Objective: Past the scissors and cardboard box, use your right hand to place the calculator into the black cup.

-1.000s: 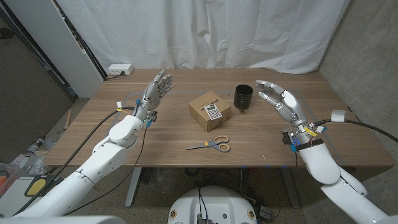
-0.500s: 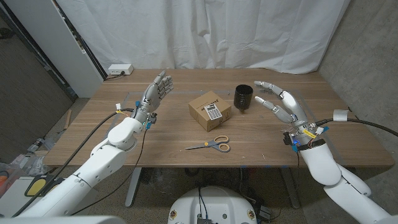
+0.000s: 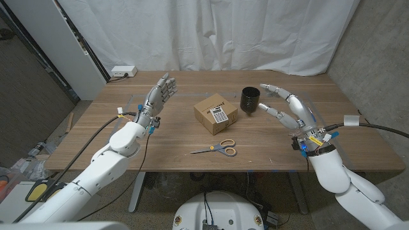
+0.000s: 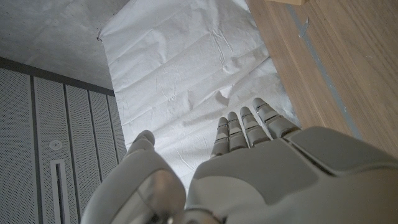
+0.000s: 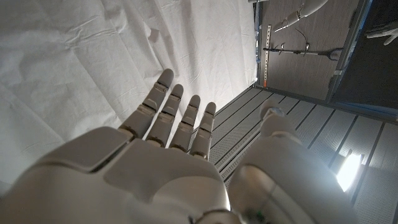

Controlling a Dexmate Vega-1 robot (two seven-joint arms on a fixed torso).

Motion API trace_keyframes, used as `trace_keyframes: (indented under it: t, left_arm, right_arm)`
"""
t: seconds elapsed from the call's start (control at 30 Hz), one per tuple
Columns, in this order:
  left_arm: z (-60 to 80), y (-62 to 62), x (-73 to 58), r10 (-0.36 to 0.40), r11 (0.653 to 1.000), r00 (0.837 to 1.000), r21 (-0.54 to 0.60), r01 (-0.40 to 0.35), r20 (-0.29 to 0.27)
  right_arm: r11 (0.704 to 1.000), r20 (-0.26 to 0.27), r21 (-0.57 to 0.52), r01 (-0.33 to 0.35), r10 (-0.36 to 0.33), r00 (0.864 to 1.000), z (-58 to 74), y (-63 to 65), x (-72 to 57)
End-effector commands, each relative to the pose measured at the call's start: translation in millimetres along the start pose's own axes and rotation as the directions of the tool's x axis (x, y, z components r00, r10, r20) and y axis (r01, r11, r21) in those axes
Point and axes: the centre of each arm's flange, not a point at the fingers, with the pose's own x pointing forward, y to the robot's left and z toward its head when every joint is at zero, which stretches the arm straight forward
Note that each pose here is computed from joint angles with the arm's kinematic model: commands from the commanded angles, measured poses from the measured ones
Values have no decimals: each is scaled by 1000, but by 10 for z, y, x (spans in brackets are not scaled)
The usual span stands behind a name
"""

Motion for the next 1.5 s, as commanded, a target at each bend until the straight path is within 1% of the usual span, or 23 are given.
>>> trace_keyframes:
  t: [0.03,0.1,0.17,0.3,0.43,0.53,0.8,0.9,1.07,1.23,1.5]
  left_arm:
    - [8,-1,-50,-3,1000,1000,11,3,0]
    - [6,16,-57,7,1000,1000,1,-7,3]
    - [7,18,-61,7,1000,1000,1,-7,4]
    - [6,40,-28,-5,1000,1000,7,5,0]
    - [5,54,-12,-1,1000,1000,5,1,6]
    - [-1,54,-15,6,1000,1000,-2,-6,5]
    - [-5,68,-44,12,1000,1000,-1,-12,1]
    - [-11,73,-54,13,1000,1000,2,-13,-3]
    - [-5,67,-65,13,1000,1000,2,-13,-2]
    - [37,54,-61,4,1000,1000,12,-4,-6]
    - [66,52,-67,7,1000,1000,15,-7,0]
  right_arm:
    - [995,21,-98,-17,20,1000,9,42,-37]
    - [995,11,-101,-13,14,1000,-9,68,-42]
    - [992,19,-122,-11,14,1000,-1,81,-41]
    - [987,26,-161,-19,23,999,-2,108,-43]
    - [979,38,-201,-23,31,999,8,150,-48]
    - [975,38,-222,-32,42,998,7,180,-34]
    - [956,76,-290,-35,59,995,26,254,-9]
    - [950,83,-308,-40,69,994,25,291,-23]
    - [944,94,-329,-38,72,993,18,313,-46]
    - [938,103,-345,-42,82,991,20,350,-66]
    - [928,96,-370,-46,87,992,14,412,-144]
